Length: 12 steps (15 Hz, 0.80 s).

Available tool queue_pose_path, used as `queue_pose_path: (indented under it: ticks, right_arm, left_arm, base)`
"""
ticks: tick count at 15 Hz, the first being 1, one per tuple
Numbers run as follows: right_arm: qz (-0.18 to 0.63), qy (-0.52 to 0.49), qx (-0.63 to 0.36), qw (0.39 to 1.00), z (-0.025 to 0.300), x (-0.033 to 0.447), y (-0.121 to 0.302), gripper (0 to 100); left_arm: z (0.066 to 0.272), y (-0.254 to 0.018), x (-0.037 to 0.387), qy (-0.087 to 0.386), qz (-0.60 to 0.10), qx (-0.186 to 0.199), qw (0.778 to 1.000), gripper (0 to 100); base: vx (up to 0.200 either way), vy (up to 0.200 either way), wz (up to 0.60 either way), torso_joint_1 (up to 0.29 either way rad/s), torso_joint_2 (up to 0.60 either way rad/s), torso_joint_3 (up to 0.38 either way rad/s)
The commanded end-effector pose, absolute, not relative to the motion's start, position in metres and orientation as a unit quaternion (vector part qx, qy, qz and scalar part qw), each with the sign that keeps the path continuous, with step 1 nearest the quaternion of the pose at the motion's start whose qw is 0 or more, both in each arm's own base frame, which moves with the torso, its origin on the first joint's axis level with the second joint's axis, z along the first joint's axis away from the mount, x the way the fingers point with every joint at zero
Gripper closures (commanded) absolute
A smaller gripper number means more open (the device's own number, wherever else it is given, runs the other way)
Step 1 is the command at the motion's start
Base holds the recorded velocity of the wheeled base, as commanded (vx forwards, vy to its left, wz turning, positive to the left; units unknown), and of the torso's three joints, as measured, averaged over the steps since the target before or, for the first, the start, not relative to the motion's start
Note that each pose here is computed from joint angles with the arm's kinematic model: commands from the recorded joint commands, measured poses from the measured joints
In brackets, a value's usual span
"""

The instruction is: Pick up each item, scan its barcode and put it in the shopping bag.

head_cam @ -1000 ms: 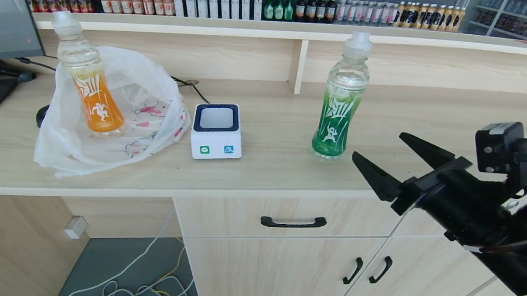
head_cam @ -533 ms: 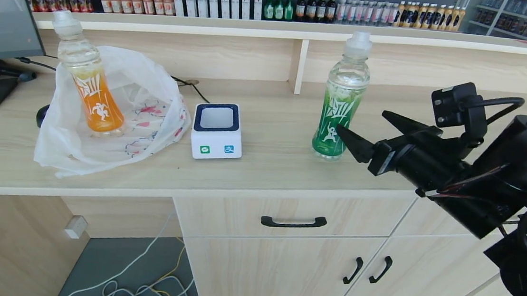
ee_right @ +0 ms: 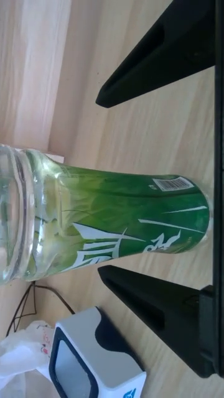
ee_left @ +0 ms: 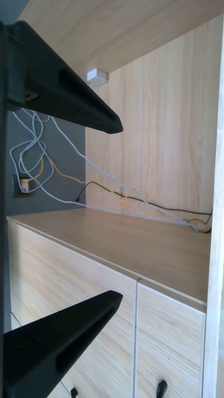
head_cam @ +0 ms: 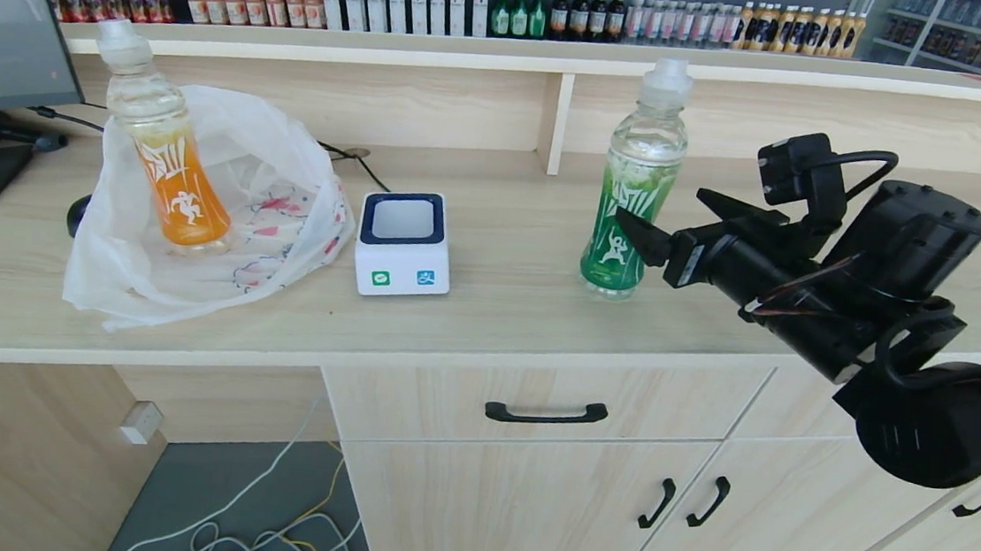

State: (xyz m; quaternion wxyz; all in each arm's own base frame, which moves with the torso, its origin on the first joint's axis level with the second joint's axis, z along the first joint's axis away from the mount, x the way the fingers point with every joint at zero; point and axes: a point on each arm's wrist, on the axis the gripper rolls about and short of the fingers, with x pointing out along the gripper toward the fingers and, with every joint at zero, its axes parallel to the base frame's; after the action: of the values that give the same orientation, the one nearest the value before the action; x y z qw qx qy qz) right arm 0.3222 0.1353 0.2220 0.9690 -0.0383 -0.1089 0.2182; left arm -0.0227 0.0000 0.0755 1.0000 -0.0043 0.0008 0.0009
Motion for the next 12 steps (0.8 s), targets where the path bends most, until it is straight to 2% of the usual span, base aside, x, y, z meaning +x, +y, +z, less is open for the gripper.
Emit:
queue_pose_path:
  ticks: [1,12]
  right_arm:
    - [0.222,-0.103,-0.04,0.969,0.217,0.329,0.139,0]
    - [0.236,-0.114,-0.036,0.964,0.236,0.348,0.16,0]
  left_arm:
    - [0.076,0.0,-0.023,0.001,0.002,-0.005,1.0,0]
    - [0.076,0.0,-0.023,0.001,0.002,-0.005,1.0,0]
  base:
    - [0.0,0.0,0.0,0.0,0.0,0.0]
    - [0.0,0.0,0.0,0.0,0.0,0.0]
